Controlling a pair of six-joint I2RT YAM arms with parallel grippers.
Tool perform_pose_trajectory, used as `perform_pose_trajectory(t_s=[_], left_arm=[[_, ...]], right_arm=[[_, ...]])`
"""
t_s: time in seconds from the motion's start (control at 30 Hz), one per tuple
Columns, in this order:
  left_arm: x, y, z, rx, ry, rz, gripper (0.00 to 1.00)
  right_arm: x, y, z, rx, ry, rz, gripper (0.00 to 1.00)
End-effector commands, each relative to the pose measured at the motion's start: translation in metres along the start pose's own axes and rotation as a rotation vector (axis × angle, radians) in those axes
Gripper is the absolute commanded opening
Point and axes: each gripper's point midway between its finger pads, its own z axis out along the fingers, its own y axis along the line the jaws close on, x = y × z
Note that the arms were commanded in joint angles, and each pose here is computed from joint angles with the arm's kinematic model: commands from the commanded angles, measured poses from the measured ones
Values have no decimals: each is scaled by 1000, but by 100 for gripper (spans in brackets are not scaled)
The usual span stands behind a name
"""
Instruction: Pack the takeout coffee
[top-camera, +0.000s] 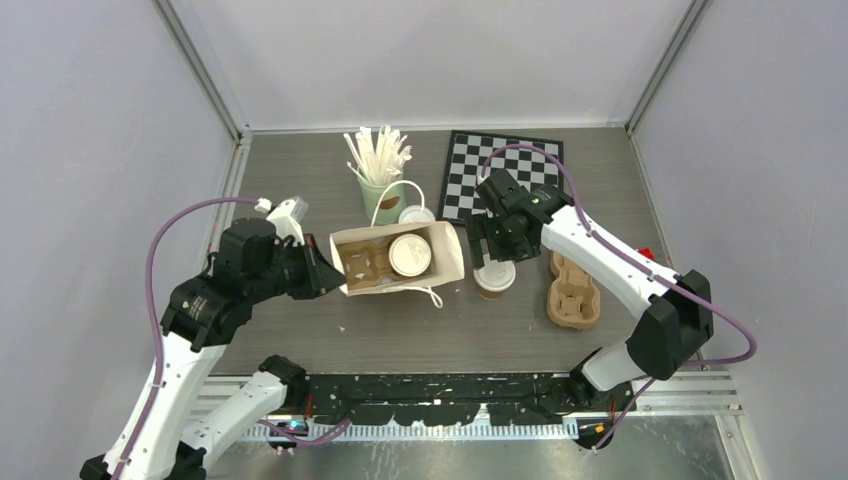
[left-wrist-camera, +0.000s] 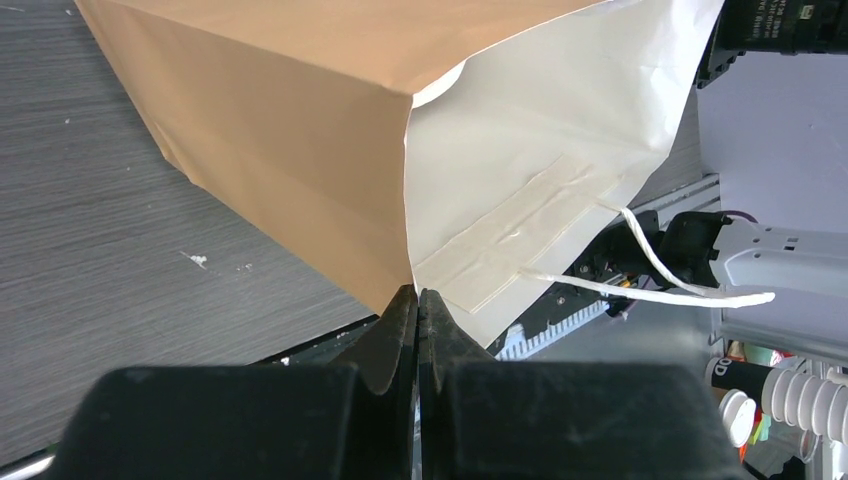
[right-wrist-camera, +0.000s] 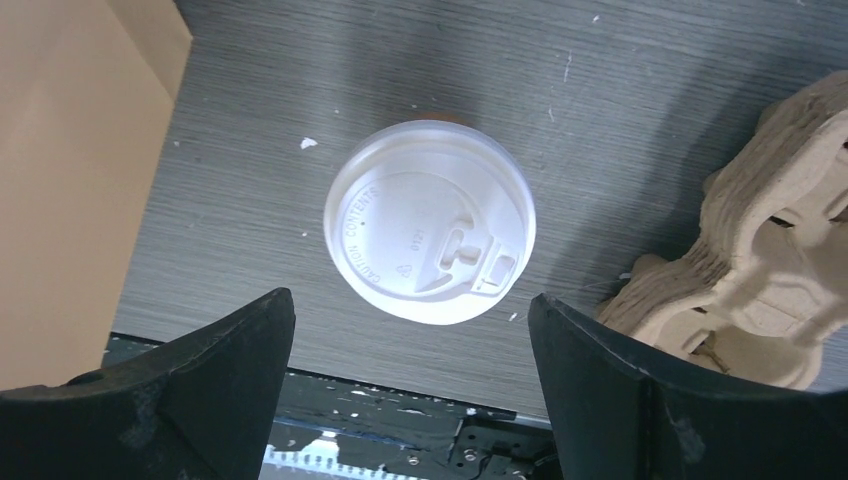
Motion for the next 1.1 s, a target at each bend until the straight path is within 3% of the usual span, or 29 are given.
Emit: perform_pose_trajectory(t_s=[0.0, 0.5, 0.83, 1.07], left_arm=[[-15, -13, -6, 52, -69, 41, 0], [-14, -12, -5, 51, -65, 33, 0], [-14, -12, -5, 53, -64, 42, 0], [-11, -9, -7, 43, -63, 41, 0]], right_arm=[[-11, -6, -5, 47, -33, -76, 91], [-13, 9, 20, 62, -66, -167, 91], [-19, 0, 24, 76, -245, -34, 91], [-30, 4, -1, -1, -387, 17, 92]])
